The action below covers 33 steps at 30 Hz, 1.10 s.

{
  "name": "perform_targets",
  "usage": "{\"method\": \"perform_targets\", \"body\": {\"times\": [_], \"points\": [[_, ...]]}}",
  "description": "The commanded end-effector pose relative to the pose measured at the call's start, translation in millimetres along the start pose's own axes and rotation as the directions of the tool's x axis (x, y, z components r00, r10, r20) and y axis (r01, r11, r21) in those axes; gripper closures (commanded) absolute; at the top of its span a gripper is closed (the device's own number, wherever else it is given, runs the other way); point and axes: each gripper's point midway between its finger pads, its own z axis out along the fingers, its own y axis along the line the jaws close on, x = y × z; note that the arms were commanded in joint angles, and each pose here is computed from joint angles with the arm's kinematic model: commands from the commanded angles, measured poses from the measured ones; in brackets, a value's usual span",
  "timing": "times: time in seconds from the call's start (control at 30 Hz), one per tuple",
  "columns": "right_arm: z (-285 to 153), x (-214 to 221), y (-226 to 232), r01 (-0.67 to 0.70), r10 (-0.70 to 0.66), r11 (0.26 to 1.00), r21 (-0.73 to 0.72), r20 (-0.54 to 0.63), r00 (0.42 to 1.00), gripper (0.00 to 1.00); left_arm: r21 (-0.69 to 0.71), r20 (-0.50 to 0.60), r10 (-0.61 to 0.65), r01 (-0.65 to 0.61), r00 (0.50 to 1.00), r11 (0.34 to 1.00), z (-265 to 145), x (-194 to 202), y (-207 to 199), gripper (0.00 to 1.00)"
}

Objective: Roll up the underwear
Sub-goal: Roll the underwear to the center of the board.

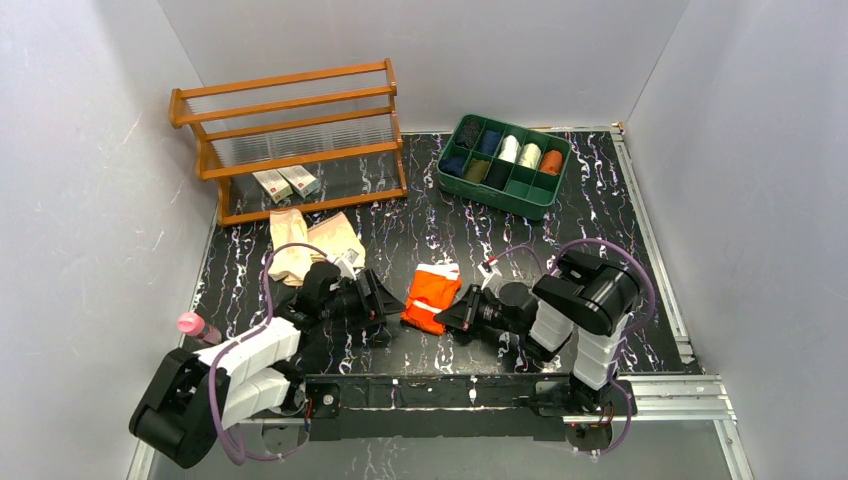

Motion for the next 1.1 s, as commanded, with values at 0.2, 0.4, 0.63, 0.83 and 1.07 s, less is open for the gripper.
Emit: {"method": "perform_targets", "body": {"times": [0.2, 0.4, 0.63, 0.83, 1.07], "points": [[4.9, 18.2, -36.9, -0.281, 0.307, 0.941, 0.189, -0.128, 0.943, 0.99, 0.033, -0.004, 0.061, -0.061, 0.998, 0.998, 16.0, -8.5, -3.1, 0.24], [9.0, 25.1, -43.7, -0.299, 0.349, 0.922, 0.244, -0.192, 0.917, 0.98, 0.067, -0.002, 0.072, -0.071, 0.997, 0.995, 33.3, -3.3, -13.7, 0.24], [5.6, 27.3, -48.3, -0.366, 0.417, 0.897, 0.249, -0.198, 0.887, 0.97, -0.115, 0.079, 0.013, -0.004, 0.997, 0.993, 42.5, -1.6, 29.5, 0.38], [3.5, 26.8, -48.7, -0.395, 0.444, 0.887, 0.24, -0.204, 0.873, 0.96, -0.193, 0.136, -0.012, 0.038, 0.991, 0.98, 40.1, -5.6, 48.5, 0.48], [6.0, 19.1, -40.2, -0.357, 0.398, 0.911, 0.206, -0.213, 0.892, 0.94, -0.217, 0.104, 0.037, -0.013, 0.994, 0.976, 42.5, -7.5, 43.8, 0.75]]}}
